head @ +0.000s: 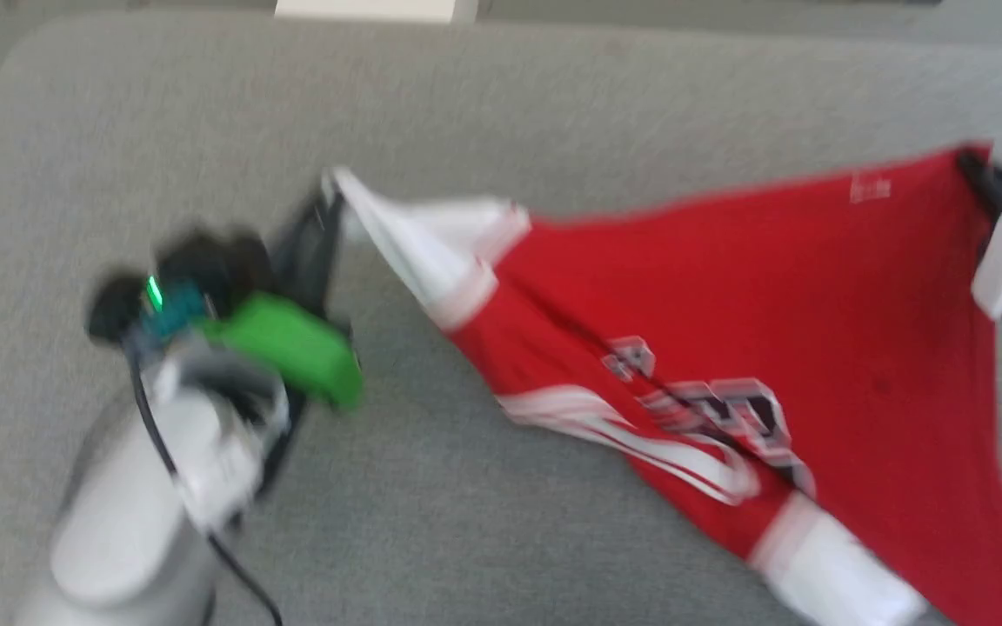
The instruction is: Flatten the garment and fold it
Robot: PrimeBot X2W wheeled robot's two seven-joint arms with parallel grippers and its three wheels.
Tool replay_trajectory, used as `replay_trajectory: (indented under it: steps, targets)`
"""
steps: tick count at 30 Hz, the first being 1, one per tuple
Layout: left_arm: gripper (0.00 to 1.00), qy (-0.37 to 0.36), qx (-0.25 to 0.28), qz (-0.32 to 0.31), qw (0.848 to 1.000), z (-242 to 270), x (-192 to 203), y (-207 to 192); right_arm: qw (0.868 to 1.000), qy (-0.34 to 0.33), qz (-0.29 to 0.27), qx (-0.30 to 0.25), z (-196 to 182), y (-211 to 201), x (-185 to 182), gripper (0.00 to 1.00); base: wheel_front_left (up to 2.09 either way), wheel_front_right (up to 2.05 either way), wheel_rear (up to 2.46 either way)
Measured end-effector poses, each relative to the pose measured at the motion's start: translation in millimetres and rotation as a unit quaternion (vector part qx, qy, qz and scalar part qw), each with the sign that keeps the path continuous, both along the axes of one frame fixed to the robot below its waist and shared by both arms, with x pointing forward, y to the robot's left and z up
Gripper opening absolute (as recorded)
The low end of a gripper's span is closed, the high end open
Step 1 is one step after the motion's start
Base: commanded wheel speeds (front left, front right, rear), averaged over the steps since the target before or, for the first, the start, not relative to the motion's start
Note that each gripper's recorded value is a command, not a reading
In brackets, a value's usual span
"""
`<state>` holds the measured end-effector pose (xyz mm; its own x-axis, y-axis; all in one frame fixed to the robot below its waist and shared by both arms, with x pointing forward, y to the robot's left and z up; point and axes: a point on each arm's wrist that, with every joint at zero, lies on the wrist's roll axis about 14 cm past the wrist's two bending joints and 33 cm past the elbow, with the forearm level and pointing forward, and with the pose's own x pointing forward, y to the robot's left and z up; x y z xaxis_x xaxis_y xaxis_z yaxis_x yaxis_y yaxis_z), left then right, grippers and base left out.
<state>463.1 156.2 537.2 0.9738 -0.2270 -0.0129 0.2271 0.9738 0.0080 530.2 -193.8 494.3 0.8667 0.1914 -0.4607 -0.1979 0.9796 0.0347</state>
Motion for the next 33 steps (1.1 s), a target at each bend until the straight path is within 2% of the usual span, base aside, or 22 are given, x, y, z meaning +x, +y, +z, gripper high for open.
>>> replay_trajectory:
  steps: [6,11,20,26,33]
  targets:
    - [0.0,-0.096,0.021,-0.029,0.995,100,33,-9,0.993,-0.118,-0.016,0.003,93,-6,3,0.0,0.0,0.0,0.0]
    - [0.0,-0.156,0.046,-0.047,0.986,176,46,-20,0.979,-0.202,-0.024,-0.012,165,-10,-1,0.0,0.0,0.0,0.0]
    - [0.0,-0.224,0.095,-0.06,0.968,276,43,-35,0.954,-0.296,-0.023,-0.033,263,-8,-18,0.0,0.0,0.0,0.0]
    - [0.0,-0.252,0.111,-0.066,0.959,320,36,-45,0.947,-0.317,-0.022,-0.048,292,-9,-24,0.0,0.0,0.0,0.0]
    - [0.0,-0.225,0.114,-0.082,0.964,317,45,-55,0.953,-0.296,-0.013,-0.062,290,-8,-16,0.0,0.0,0.0,0.0]
